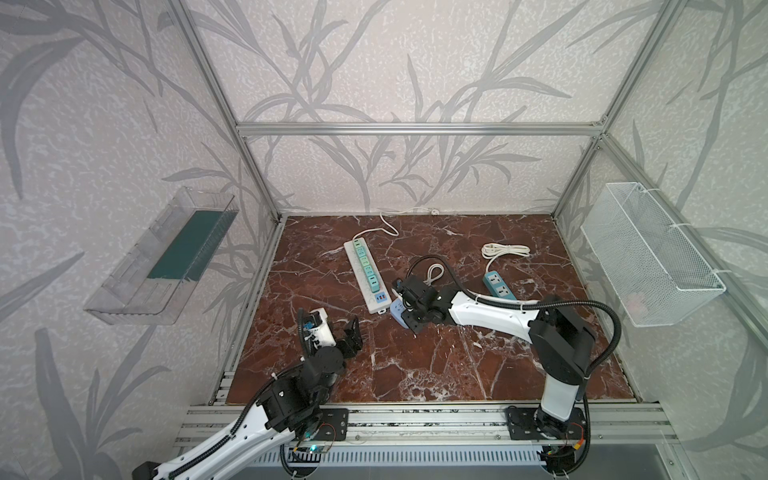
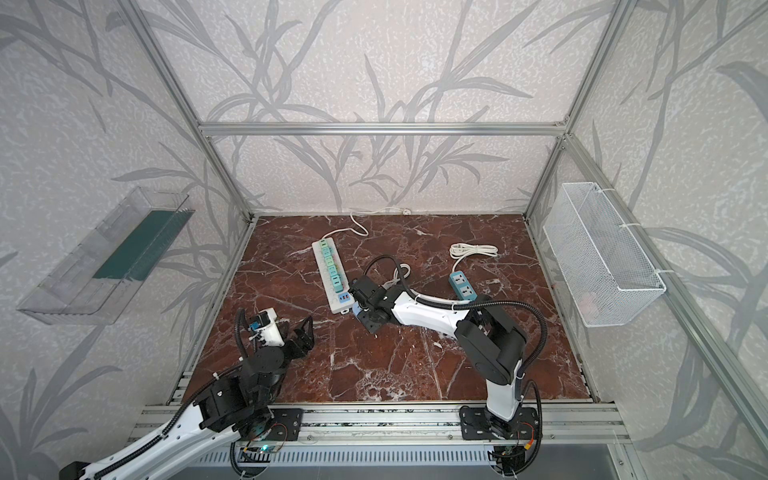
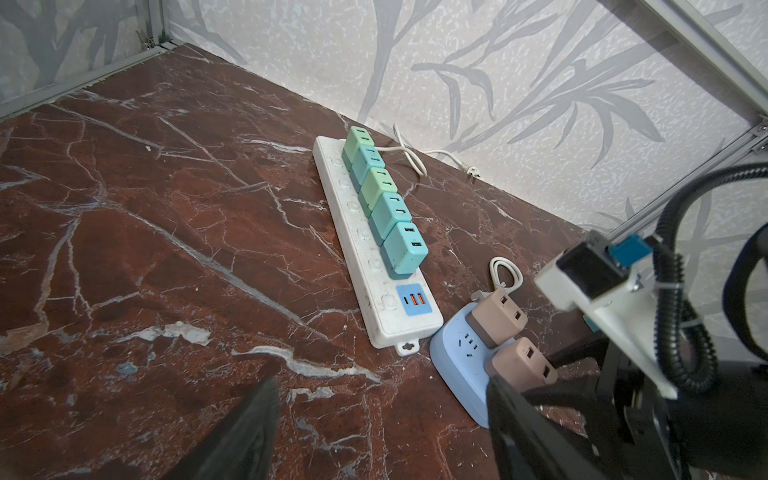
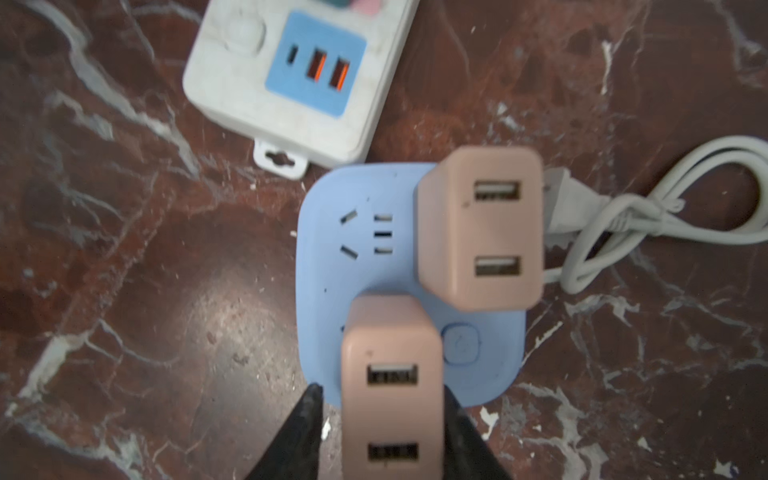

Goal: Insert the plug
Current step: 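Lower the beige adapter into the light blue socket with the right gripper, then open the right gripper and lift away from the plugged adapter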

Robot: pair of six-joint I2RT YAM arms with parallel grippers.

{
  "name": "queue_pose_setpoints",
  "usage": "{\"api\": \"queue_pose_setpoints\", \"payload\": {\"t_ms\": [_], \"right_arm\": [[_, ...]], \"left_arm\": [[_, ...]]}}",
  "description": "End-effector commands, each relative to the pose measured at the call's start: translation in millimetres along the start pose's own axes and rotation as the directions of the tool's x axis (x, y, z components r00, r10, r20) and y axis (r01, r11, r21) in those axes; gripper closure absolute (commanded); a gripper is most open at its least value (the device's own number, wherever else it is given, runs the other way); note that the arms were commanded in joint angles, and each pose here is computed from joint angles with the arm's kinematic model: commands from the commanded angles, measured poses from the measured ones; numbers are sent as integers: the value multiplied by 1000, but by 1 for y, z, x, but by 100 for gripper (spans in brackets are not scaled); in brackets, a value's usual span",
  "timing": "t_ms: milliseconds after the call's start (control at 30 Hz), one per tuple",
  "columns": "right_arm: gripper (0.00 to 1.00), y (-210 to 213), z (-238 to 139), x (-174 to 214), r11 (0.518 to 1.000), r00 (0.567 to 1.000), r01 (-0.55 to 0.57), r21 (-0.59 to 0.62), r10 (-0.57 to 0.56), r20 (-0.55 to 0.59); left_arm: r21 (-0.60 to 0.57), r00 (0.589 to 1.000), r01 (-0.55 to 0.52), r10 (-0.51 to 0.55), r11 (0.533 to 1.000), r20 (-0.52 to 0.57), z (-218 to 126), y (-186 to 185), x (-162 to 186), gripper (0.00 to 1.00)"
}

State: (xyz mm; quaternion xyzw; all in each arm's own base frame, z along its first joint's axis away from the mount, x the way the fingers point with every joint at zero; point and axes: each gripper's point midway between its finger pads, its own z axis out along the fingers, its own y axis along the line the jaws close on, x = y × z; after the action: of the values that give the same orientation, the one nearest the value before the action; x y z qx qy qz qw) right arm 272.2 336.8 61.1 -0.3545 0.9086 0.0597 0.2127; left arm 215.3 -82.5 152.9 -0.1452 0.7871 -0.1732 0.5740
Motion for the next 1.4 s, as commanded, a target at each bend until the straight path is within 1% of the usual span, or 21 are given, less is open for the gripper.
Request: {"api": "queue_pose_setpoints", "payload": {"t_ms": [0,67,200,267,433,533,567,633,733,833,900,1033,1100,1167,1267,1367], "right_arm": [[47,2,-34,-9,1000,1000,-10,-25,10,7],[44,0,-51,-22,1000,998,-7,-23,8,58],[42,-6,-78,-37,1000,988,-12,-9,13,152],[42,-12,-82,-43,1000,981,-7,13,4,194],[42,-24,-77,-52,1000,980,-22,22,17,199],[43,-26,-70,-53,999,982,-33,8,31,186],[43,-27,-59,-48,999,987,-33,8,31,160],[43,-29,-48,-43,999,989,-46,3,45,141],[43,-31,-34,-34,998,992,-65,-14,67,106],[44,-39,-21,-23,997,995,-84,-1,83,59],[45,-44,-17,-15,995,995,-96,5,96,25],[45,-47,-18,-7,996,996,-91,18,91,17],[45,-44,-23,-6,996,996,-90,0,90,9],[44,-40,-34,-12,995,995,-90,-29,91,33],[41,-38,-65,-28,994,988,-94,-61,100,117],[39,-45,-94,-37,993,975,-102,-54,110,191]], "left_arm": [[12,1000,13,-13,1000,25,-5,-8,-18,22],[16,999,15,-16,1000,35,-6,-10,-23,22],[28,999,16,-17,999,35,-8,-14,-28,22],[34,999,22,-23,999,39,-8,-15,-29,22],[43,999,21,-22,999,38,-6,-19,-29,22],[48,999,17,-19,999,29,-6,-22,-29,22],[50,1000,14,-15,999,25,-6,-23,-29,22],[45,1000,11,-12,999,23,-7,-21,-28,22],[39,1000,19,-20,999,21,-7,-19,-27,22],[39,1000,22,-23,999,22,-7,-17,-26,22],[36,999,28,-29,999,21,-7,-16,-25,22],[42,999,27,-28,999,18,-6,-18,-24,22],[47,999,32,-33,998,21,-4,-21,-24,22],[56,999,33,-33,998,16,-3,-24,-24,22],[62,1000,29,-30,998,10,-2,-26,-22,22],[70,1000,29,-29,997,10,-2,-29,-24,22]]}}
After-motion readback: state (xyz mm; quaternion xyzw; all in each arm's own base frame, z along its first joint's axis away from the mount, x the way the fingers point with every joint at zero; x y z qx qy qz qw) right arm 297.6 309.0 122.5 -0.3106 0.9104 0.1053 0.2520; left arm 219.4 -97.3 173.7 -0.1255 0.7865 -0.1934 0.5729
